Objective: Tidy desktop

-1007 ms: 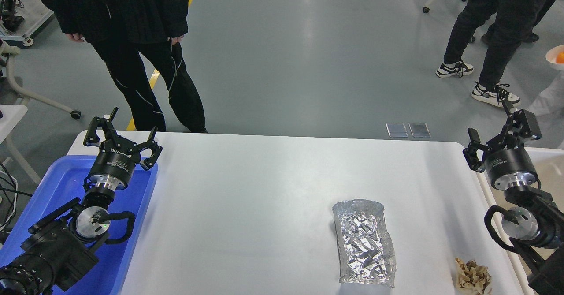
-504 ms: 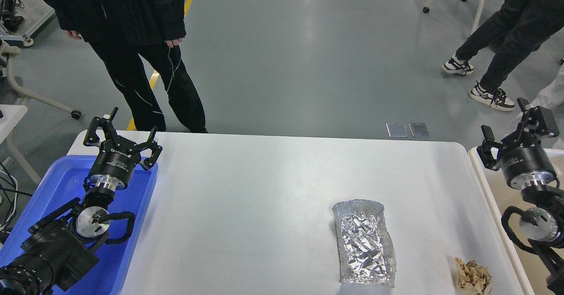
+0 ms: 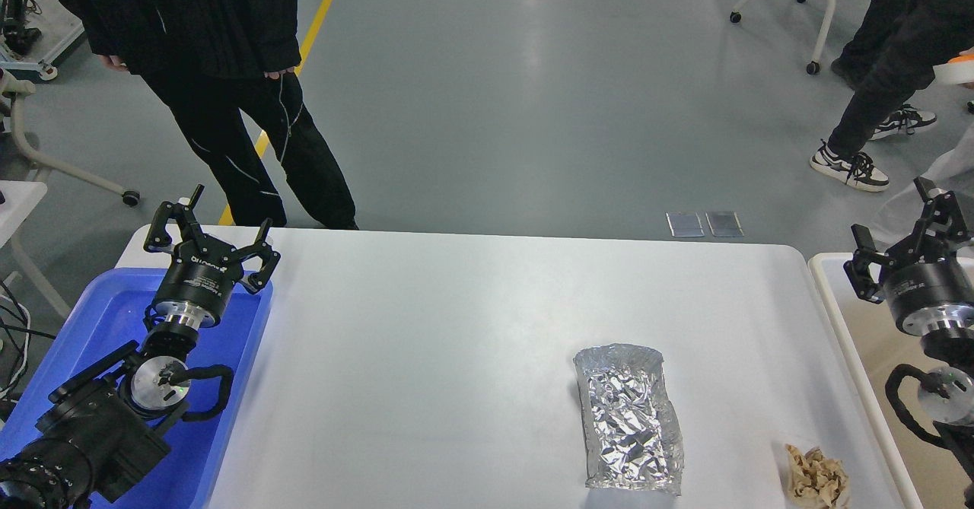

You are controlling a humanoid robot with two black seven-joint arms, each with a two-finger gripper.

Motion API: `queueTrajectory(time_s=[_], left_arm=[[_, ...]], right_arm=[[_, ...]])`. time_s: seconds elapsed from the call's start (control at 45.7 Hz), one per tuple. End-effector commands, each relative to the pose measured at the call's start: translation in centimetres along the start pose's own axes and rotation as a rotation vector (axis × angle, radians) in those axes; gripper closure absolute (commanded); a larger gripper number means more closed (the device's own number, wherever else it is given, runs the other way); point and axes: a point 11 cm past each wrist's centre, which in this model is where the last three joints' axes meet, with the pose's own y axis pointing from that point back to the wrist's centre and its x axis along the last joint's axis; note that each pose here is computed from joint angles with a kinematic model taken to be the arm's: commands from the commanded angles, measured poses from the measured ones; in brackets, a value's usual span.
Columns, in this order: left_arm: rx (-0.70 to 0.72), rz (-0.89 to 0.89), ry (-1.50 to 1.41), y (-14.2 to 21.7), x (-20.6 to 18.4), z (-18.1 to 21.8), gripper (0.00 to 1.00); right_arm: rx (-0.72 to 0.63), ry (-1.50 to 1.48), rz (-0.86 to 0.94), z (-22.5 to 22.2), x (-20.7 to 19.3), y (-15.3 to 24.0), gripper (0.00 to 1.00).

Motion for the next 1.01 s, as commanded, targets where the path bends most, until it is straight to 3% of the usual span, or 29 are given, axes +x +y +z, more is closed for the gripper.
queueTrajectory(time_s=[0.0, 0.985], left_arm=[[0.0, -0.001, 0.001, 0.0, 0.0, -0.1, 0.0], [0.0, 0.001, -0.001, 0.0, 0.0, 0.0, 0.0]], right_arm=[[-0.009, 0.009, -0.002, 0.2, 0.1, 0.2, 0.0], [0.009, 0.118, -0.076, -2.8, -0.4, -1.6, 0.0]])
